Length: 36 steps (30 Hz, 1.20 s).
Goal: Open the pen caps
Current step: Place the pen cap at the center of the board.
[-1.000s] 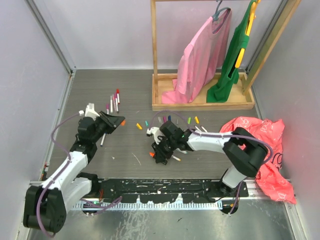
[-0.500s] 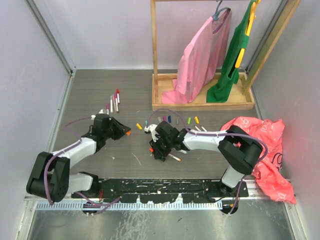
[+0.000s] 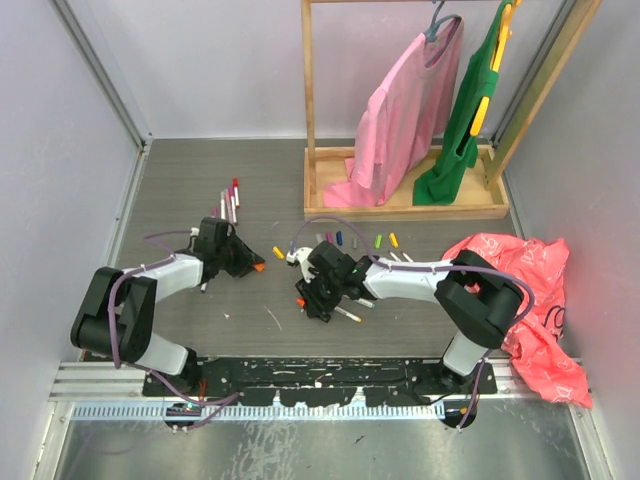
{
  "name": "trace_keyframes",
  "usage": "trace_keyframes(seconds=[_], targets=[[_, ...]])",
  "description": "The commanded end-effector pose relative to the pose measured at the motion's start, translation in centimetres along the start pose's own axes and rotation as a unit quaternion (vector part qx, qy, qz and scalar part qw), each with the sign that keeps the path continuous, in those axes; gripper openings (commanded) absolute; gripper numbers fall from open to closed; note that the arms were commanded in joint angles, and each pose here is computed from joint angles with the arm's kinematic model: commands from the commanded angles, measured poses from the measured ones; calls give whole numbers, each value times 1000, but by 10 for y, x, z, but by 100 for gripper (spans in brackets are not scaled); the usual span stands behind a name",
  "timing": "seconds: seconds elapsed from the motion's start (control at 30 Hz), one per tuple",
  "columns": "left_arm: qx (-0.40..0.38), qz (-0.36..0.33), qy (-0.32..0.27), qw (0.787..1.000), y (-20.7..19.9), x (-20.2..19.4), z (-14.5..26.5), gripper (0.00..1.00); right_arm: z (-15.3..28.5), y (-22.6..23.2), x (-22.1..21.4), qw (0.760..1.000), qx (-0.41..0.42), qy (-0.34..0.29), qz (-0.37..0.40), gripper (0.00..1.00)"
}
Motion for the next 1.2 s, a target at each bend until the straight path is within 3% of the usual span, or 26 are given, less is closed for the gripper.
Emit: trace_keyframes(seconds=[0.0,0.47,0.7,0.9,1.17], targets=[[-19,-4,7,1000,-13,6,1,28,3,4,13,1000,-8,-16,15,40],[-17,-3,3,1000,-13,7,2,42,29,15,32,997,6,-62,50,61],[-8,-8,-17,1000,-13,11,10,47,40,19,38,995,22,-76,61,62],[2,-25,-44,999,-16,17,25,60,60,20,50,991,51,-87,87,62],[10,-63,-75,995,-20,27,41,67,111,9,57,963,164,-73,199,64]])
Point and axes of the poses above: each gripper's point midway between its finger pads, its own z axis back along the fingers, its own y axis along the line the jaws close on, x = y × z, the point moved 8 cm from there along z, back along the fingers, and after that the axes turned 11 degrees about -z, right-handed, at the moved point
